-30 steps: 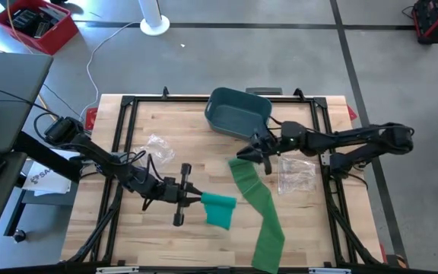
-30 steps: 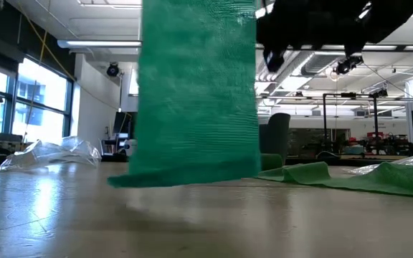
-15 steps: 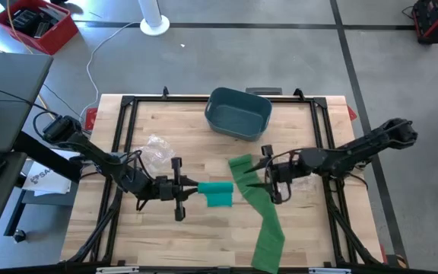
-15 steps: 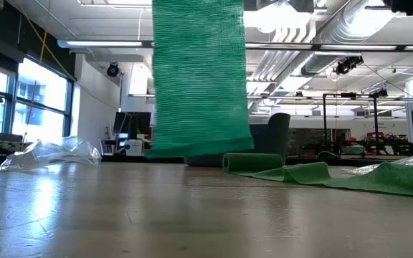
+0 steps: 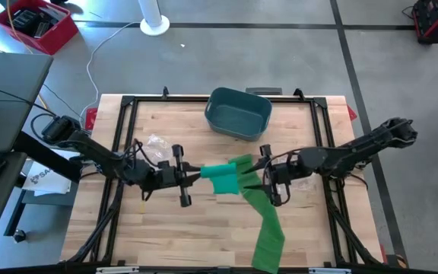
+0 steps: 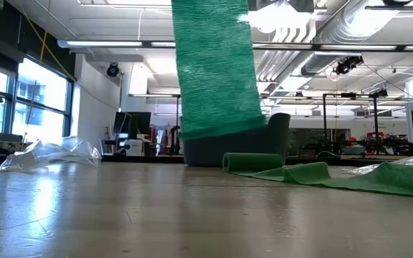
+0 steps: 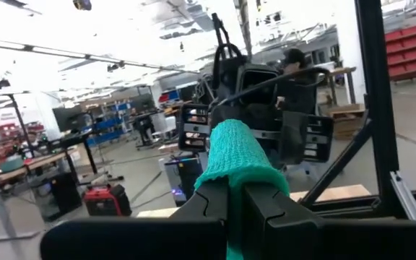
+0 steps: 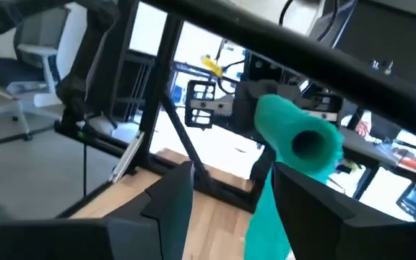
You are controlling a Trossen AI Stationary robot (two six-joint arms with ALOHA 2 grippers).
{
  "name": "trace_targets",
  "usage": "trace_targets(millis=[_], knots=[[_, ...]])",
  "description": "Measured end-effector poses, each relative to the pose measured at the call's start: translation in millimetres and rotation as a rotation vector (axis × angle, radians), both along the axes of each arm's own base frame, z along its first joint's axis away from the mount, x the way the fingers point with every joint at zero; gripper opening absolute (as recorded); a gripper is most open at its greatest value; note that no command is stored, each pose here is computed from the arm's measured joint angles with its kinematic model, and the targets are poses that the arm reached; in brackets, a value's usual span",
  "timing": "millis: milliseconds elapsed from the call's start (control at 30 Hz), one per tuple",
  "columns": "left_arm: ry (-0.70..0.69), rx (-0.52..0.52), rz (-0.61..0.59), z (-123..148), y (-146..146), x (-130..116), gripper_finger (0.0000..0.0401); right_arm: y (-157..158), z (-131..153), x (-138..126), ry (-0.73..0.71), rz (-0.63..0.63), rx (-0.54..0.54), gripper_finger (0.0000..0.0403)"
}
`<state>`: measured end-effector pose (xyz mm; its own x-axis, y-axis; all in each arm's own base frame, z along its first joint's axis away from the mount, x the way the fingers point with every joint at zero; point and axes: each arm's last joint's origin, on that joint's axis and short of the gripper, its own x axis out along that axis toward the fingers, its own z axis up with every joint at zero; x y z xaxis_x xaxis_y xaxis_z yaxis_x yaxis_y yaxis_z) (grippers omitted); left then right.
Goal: Roll bandage
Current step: Roll the light green bandage
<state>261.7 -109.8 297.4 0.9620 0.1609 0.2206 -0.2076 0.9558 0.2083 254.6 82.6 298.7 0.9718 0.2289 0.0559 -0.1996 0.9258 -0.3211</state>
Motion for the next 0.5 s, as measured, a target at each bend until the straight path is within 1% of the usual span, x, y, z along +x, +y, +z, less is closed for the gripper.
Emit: trace_targets(millis=[100, 167, 500], knots=[[-0.005, 0.004, -0.020, 0.2, 1.8, 1.3, 0.0001, -2.3, 0.5, 0.5, 0.000, -0.082, 0.020, 0.0181], [-0.007, 0.001, -0.032, 0.2, 2.2, 1.6, 0.0001, -3.1, 0.7, 0.7, -0.001, -0.102, 0.018, 0.0181], [-0.006, -0.015, -0.034, -0.2, 3.5, 2.3, 0.0001, -1.1, 0.8, 3.1, -0.028, -0.068, 0.005, 0.0181]])
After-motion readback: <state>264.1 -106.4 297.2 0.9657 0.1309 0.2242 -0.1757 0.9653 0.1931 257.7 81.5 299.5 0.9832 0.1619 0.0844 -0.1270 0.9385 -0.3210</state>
